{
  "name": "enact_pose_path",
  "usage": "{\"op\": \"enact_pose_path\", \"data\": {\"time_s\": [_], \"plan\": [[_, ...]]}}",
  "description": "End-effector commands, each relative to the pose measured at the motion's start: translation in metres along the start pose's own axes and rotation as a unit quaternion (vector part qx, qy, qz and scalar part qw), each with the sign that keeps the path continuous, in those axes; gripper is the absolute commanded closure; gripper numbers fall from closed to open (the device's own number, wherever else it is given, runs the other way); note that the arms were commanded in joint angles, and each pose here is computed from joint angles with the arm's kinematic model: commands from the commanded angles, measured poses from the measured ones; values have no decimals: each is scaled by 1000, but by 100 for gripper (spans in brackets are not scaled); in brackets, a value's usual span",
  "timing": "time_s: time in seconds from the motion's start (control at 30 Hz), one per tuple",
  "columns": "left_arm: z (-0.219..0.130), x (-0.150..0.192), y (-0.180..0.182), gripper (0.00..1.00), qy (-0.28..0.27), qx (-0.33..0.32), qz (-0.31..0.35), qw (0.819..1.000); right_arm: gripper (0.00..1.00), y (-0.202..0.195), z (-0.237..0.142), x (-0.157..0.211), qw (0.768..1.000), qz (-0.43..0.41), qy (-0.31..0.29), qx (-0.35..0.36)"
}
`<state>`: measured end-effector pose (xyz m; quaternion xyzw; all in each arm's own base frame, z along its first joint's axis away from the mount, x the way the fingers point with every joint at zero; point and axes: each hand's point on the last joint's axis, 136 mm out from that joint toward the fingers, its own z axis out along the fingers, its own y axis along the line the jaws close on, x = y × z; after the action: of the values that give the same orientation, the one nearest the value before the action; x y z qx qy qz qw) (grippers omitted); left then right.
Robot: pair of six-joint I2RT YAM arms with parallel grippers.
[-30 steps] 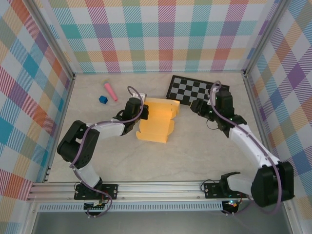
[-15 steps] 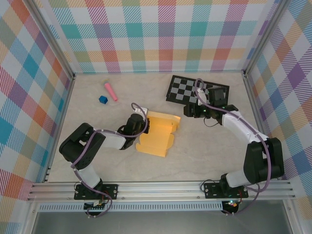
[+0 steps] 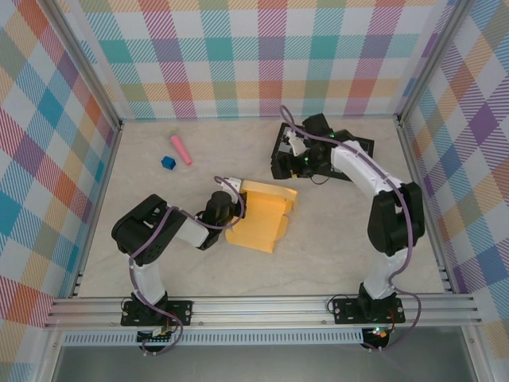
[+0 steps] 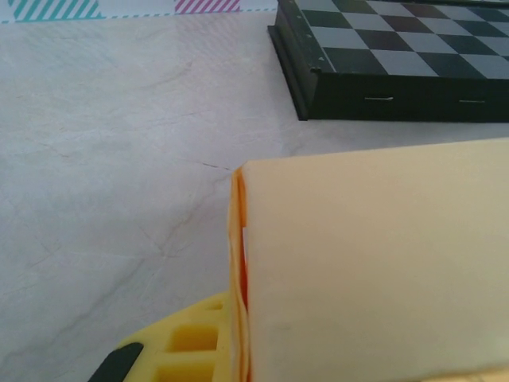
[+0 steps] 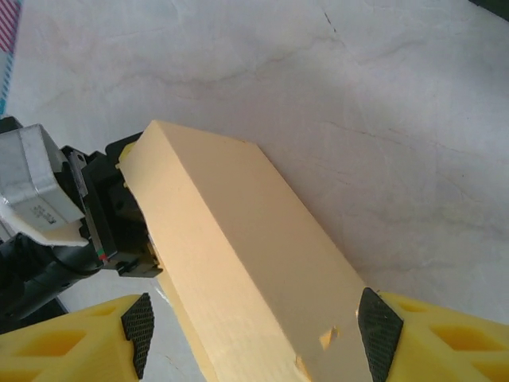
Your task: Fold the paper box
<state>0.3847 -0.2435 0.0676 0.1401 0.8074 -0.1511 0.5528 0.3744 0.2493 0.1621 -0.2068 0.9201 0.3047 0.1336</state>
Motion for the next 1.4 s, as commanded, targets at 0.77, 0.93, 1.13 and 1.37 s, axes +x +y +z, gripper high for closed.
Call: {"op": "enact_pose_path", "data": {"time_s": [0.77, 0.93, 1.13, 1.37], "plan": [[17, 35, -21, 88, 82, 60, 63, 993, 34, 1, 82, 18, 989, -46, 134, -32], [18, 38, -19, 86, 83, 54, 58, 993, 39, -11, 89, 27, 989, -39, 142, -6], [16, 36, -18, 77, 71, 52, 51, 995, 41, -22, 93, 30, 989, -42, 138, 24], [13, 28, -16, 70, 50, 50, 56, 996, 41, -11, 91, 21, 992, -30, 124, -2]]}}
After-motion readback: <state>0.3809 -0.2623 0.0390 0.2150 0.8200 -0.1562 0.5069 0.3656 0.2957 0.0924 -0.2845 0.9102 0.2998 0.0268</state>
